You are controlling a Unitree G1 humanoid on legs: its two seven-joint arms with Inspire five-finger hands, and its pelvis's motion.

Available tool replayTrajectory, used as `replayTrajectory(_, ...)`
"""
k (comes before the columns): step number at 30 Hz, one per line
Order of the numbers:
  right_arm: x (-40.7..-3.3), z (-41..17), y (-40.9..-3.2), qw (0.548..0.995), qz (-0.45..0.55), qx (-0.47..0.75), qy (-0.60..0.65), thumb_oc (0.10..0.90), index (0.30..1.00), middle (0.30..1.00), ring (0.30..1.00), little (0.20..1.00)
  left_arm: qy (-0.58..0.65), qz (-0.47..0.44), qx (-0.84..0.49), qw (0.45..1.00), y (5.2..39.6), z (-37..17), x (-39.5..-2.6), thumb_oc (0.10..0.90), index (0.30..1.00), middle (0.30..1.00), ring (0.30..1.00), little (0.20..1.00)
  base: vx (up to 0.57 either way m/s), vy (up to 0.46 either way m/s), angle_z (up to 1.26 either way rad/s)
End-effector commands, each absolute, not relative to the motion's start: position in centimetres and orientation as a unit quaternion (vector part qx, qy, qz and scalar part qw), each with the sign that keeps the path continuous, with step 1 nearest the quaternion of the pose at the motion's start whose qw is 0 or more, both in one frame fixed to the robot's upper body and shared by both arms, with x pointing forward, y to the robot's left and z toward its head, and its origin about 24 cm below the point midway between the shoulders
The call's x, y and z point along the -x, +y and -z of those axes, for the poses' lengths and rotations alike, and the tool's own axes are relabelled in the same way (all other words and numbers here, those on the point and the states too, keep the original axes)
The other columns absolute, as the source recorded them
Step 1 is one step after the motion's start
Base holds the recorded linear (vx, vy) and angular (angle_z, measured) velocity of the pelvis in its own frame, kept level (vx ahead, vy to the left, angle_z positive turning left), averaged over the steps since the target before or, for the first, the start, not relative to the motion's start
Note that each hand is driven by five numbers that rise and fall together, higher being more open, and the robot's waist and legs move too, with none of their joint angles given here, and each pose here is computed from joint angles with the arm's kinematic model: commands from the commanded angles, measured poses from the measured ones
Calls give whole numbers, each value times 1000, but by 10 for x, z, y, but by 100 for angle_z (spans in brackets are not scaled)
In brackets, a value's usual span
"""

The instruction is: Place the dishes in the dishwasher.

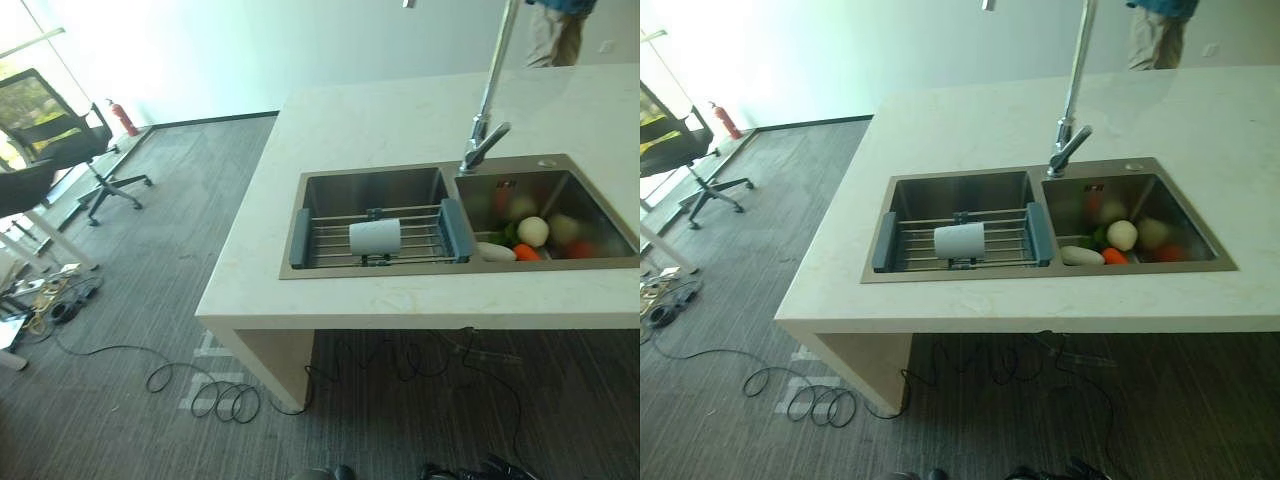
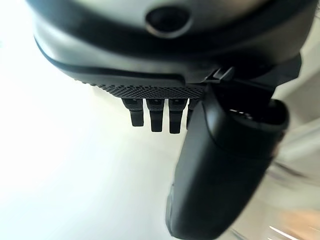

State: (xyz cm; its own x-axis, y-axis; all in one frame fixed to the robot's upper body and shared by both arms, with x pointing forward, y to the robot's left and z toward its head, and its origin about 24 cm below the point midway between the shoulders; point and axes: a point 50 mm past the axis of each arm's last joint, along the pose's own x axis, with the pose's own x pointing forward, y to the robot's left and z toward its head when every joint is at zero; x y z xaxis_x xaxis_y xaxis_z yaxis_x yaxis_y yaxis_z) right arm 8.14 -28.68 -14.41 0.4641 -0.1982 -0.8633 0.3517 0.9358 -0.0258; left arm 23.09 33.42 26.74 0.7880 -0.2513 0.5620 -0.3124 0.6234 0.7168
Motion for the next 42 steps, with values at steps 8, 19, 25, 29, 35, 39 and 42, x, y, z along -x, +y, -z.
replayTrajectory(8,-96,137,-295,865,206,-127,440,800,900,900,900,900,-192,85,-389,897,310,-248,-282,800,900,900,900,900,16,-47,-29)
replayTrajectory(19,-61,143,-299,839,239,-146,466,800,900,900,900,900,-145,91,-425,889,303,-235,-305,800,900,900,900,900,14,-17,-18)
replayTrajectory(25,-66,143,-292,851,212,-144,459,800,900,900,900,900,-137,87,-417,895,298,-230,-313,800,900,900,900,900,12,-18,-12)
replayTrajectory(29,-72,143,-287,857,196,-139,456,800,900,900,900,900,-131,91,-413,897,296,-224,-314,800,900,900,900,900,2,-1,-2)
replayTrajectory(35,-72,143,-285,859,188,-132,458,800,900,900,900,900,-116,99,-411,899,290,-213,-318,800,900,900,900,900,0,0,0)
replayTrajectory(39,-72,143,-285,859,187,-132,458,800,900,900,900,900,-113,87,-409,901,290,-209,-320,800,900,900,900,900,0,0,0)
replayTrajectory(42,-71,144,-282,858,185,-130,461,800,900,900,900,900,-119,55,-409,903,294,-207,-319,800,900,900,900,900,0,0,0)
